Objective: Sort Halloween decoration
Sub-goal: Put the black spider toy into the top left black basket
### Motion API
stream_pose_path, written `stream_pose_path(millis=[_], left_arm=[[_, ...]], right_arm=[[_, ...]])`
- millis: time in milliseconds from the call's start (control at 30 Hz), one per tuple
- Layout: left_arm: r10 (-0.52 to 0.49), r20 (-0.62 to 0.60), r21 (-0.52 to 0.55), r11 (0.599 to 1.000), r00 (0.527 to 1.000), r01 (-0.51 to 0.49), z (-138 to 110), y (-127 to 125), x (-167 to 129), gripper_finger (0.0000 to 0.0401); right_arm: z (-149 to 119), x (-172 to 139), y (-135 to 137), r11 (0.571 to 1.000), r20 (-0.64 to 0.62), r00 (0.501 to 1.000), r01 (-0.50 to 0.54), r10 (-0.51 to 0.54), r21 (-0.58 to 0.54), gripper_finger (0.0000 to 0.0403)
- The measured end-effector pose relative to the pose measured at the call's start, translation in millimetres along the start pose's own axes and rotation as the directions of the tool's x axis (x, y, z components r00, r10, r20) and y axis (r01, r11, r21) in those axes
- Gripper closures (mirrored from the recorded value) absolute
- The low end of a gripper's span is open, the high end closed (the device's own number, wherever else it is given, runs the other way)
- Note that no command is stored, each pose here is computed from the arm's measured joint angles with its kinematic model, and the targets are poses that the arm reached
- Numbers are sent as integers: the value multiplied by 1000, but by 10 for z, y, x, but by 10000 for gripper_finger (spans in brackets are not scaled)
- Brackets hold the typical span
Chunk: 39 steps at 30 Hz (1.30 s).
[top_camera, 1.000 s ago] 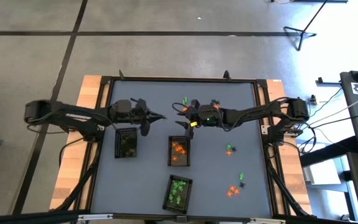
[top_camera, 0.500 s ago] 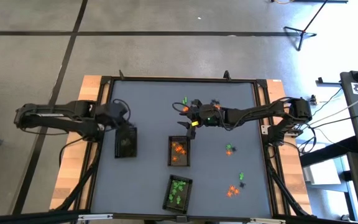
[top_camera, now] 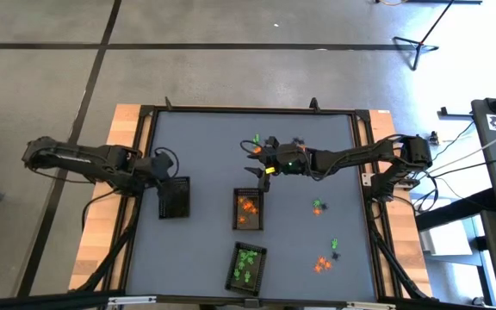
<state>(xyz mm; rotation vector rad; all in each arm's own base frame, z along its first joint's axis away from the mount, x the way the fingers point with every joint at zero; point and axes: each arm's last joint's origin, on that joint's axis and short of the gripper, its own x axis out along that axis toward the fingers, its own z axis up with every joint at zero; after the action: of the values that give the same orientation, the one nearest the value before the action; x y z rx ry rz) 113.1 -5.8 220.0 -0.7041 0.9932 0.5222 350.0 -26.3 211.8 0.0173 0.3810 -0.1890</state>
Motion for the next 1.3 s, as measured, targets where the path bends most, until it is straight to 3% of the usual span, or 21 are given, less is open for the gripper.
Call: stream_pose_path(millis=[333,800,1067,1300], left_arm=[[-152,-8,185,971,988,151,-28,-172,112,398],[-100,-57,218,970,993,110,-70,-229,269,289],[-129,-39,214,968,991,134,-61,-235,241,284],[-196,94,270,949,976,164,0,-263,154,284]], right_arm=[[-1,2,0,1000,0,1000,0,0,0,205],[-2,3,1,1000,1,1000,-1,1,0,205],[-2,3,1,1000,1,1000,-1,1,0,205],[-1,3,1,1000,1,1000,-2,2,-7,205]])
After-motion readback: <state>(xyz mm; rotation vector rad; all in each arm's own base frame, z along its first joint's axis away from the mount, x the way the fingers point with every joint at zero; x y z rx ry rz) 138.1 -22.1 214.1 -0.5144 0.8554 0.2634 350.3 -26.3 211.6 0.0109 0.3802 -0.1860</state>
